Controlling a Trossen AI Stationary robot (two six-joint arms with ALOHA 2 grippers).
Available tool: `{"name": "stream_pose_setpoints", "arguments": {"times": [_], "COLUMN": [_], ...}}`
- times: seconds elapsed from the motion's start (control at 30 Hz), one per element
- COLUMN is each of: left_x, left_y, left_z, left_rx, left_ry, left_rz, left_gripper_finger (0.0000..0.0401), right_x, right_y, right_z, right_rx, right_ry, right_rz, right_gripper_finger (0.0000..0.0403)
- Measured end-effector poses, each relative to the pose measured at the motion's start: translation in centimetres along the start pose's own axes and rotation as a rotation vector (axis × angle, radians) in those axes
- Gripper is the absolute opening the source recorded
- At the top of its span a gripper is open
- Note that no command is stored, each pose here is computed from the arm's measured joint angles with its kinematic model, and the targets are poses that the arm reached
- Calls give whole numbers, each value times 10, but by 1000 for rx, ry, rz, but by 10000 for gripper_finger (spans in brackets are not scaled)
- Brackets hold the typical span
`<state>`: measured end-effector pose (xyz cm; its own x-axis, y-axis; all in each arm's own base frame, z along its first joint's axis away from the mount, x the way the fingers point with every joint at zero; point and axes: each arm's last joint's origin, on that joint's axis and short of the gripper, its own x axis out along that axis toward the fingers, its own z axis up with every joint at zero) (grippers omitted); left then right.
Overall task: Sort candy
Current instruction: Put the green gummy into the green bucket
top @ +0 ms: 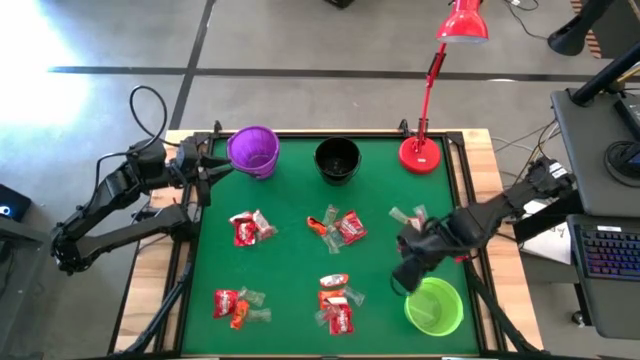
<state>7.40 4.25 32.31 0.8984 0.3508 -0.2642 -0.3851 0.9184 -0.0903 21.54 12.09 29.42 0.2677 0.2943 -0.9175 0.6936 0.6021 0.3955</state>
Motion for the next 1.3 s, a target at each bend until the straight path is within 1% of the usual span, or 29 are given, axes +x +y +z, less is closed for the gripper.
{"name": "stream_pose_setpoints", "arguments": {"times": [0.1, 0.2, 0.33, 0.47, 0.6, 0.93, 1.07, 1.2, 1.3], "left_x": [0, 0, 0, 0, 0, 0, 0, 0, 0], "left_y": [0, 0, 0, 0, 0, 0, 0, 0, 0], "left_z": [0, 0, 0, 0, 0, 0, 0, 0, 0], "left_rx": [0, 1, 1, 1, 1, 1, 1, 1, 1], "left_ry": [-1, -3, -3, -3, -2, -2, -2, -2, -2], "left_rz": [0, 0, 0, 0, 0, 0, 0, 0, 0], "left_gripper_finger": [110, 110, 110, 110, 110, 110, 110, 110, 110], "right_x": [2, 5, 7, 7, 8, 26, 38, 47, 51], "right_y": [3, 5, 6, 8, 10, 10, 10, 11, 12], "right_z": [-18, -34, -50, -62, -69, -68, -68, -68, -68], "right_rx": [64, 104, 157, 205, 208, 193, 167, 127, 122], "right_ry": [29, 54, 78, 98, 111, 96, 92, 98, 97], "right_rz": [-6, -18, -26, -8, 1, -93, -137, -165, -176], "right_gripper_finger": [13, 13, 13, 13, 13, 15, 37, 77, 106]}}
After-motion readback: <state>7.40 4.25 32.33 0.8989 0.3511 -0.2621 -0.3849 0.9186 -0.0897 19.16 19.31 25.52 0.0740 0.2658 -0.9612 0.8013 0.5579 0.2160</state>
